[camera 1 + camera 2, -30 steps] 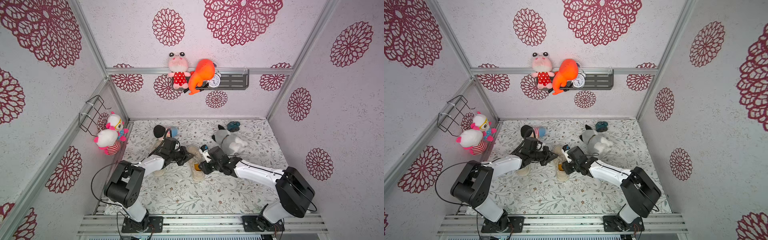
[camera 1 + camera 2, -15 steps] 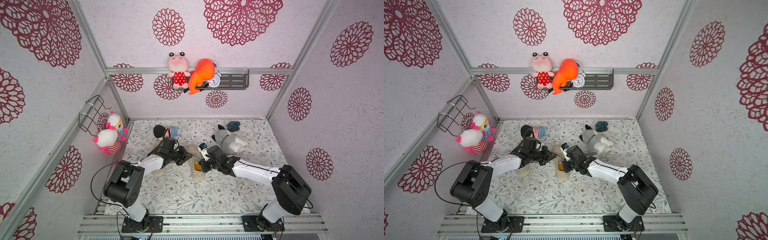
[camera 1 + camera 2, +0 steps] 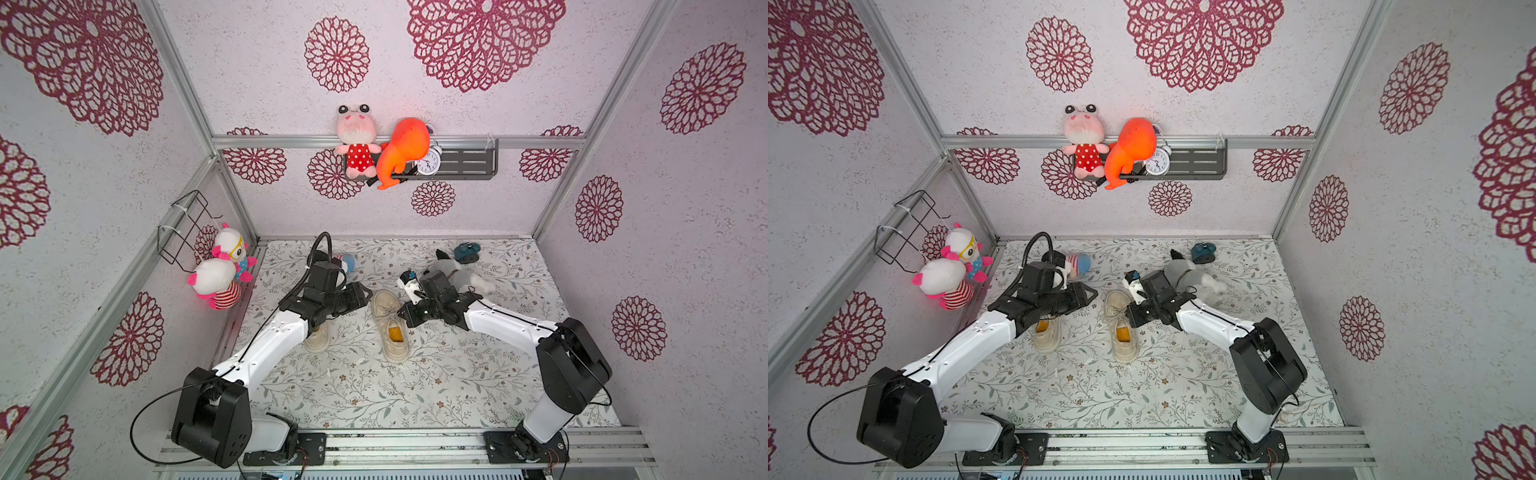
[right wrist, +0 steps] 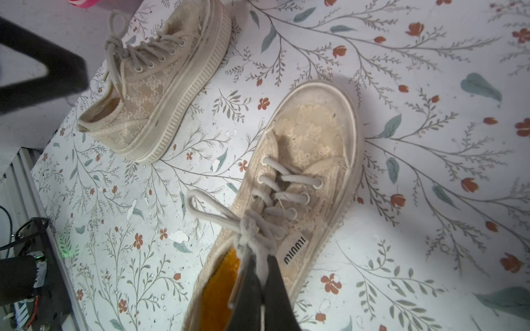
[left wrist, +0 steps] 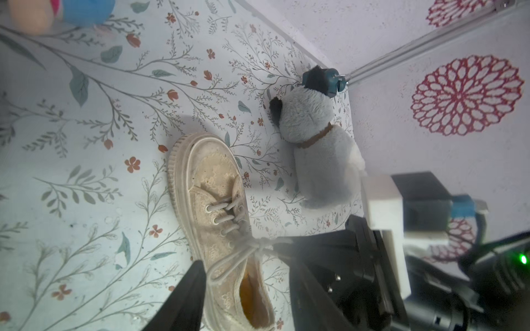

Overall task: Remove the insole from the shoe
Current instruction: Untie the shoelace on the shoe.

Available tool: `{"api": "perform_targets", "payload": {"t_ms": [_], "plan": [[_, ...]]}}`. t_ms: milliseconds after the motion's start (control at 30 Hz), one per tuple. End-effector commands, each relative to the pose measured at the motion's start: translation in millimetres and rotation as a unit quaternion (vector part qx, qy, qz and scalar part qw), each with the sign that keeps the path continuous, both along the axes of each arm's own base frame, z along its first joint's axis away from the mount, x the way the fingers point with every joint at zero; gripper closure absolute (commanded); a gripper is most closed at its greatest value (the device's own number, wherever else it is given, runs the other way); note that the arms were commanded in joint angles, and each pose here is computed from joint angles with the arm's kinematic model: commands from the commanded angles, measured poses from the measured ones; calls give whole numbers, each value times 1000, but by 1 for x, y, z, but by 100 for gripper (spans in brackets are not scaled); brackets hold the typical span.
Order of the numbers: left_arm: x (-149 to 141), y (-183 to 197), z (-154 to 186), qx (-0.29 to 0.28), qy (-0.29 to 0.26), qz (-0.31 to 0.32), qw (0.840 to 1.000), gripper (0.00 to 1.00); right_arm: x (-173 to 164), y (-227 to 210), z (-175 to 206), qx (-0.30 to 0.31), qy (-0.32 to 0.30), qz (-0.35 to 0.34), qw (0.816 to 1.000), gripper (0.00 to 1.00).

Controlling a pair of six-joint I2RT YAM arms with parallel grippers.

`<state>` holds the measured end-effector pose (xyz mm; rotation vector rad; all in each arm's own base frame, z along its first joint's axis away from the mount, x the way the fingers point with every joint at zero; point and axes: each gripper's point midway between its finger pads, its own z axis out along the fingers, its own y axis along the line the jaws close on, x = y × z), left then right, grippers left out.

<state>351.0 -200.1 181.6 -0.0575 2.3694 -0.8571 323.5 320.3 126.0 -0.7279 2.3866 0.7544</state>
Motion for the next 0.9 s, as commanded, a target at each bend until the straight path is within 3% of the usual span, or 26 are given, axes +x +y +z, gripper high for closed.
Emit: {"api": "perform_targets", "payload": {"t_ms": [0, 133, 367, 600, 800, 867], "plan": [[-15, -11, -16, 68, -54, -111, 990, 48, 6, 0, 14, 4, -7, 24, 1000, 100], [-12, -25, -24, 72, -68, -162, 982, 43, 11, 2, 12, -7, -7, 33, 999, 99], [-4, -45, -43, 49, -38, -208, 976, 43, 22, -3, 3, -32, -12, 12, 999, 95], [-9, -52, -66, 35, 5, -227, 973, 52, 32, -4, 7, -31, -20, -16, 999, 88], [-11, -53, -81, 35, 32, -228, 972, 70, 36, -7, 22, -18, -26, -43, 999, 80], [-10, -54, -85, 33, 41, -225, 973, 74, 36, -11, 35, -11, -32, -59, 998, 73]]}}
